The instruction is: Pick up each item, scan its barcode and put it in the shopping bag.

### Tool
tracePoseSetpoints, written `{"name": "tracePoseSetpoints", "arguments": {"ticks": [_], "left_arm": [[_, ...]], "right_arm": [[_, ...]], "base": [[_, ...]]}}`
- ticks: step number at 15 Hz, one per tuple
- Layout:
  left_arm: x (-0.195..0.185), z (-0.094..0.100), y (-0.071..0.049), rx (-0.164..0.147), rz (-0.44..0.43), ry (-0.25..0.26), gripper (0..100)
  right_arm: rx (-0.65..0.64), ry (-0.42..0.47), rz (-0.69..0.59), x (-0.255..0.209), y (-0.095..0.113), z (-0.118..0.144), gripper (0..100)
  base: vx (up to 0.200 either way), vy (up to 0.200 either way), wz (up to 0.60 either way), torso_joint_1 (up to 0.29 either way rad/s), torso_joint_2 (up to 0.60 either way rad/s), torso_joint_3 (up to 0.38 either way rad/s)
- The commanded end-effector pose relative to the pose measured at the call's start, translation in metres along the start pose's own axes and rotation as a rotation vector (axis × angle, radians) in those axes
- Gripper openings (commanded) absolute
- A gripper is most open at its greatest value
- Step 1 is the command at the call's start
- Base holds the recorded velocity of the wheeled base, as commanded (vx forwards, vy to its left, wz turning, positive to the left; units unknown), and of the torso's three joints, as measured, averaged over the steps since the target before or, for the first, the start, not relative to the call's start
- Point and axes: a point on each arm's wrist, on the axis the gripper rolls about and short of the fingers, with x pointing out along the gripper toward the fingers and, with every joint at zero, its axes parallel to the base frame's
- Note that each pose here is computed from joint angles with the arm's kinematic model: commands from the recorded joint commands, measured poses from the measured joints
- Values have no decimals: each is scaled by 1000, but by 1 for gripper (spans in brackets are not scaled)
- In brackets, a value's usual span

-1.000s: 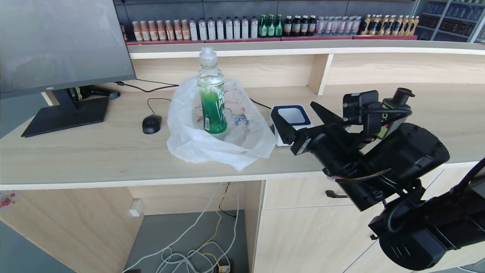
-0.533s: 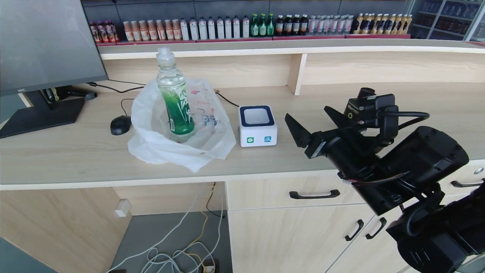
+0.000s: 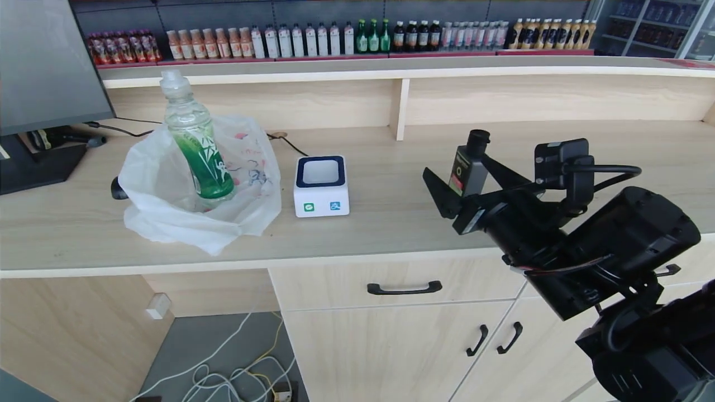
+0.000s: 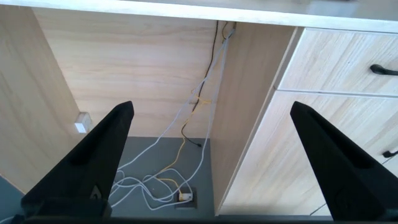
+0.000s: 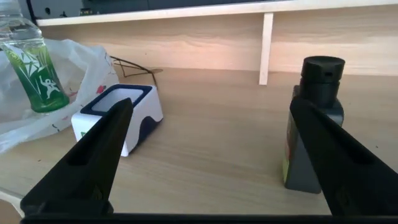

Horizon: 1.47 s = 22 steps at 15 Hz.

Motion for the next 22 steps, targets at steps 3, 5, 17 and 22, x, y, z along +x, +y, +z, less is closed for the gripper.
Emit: {"name": "tracePoseSetpoints", "arguments": {"ticks": [3, 5, 17, 22], "left_arm": [[0, 0, 0, 0, 0, 0, 100], [0, 0, 0, 3, 0, 0, 100], [0, 0, 0, 9, 0, 0, 100], [0, 0, 0, 9, -2, 0, 100]], "right_arm": [[-4, 12, -3, -2, -1, -3, 100], [-5, 13, -3, -2, -1, -3, 100], [-61, 119, -81, 9, -18, -8, 100], [-64, 144, -84, 31, -18, 2, 100]], "base": [[0, -67, 0, 1, -1, 1], [0, 0, 0, 0, 0, 0], [0, 0, 0, 0, 0, 0], [0, 0, 0, 0, 0, 0]]}}
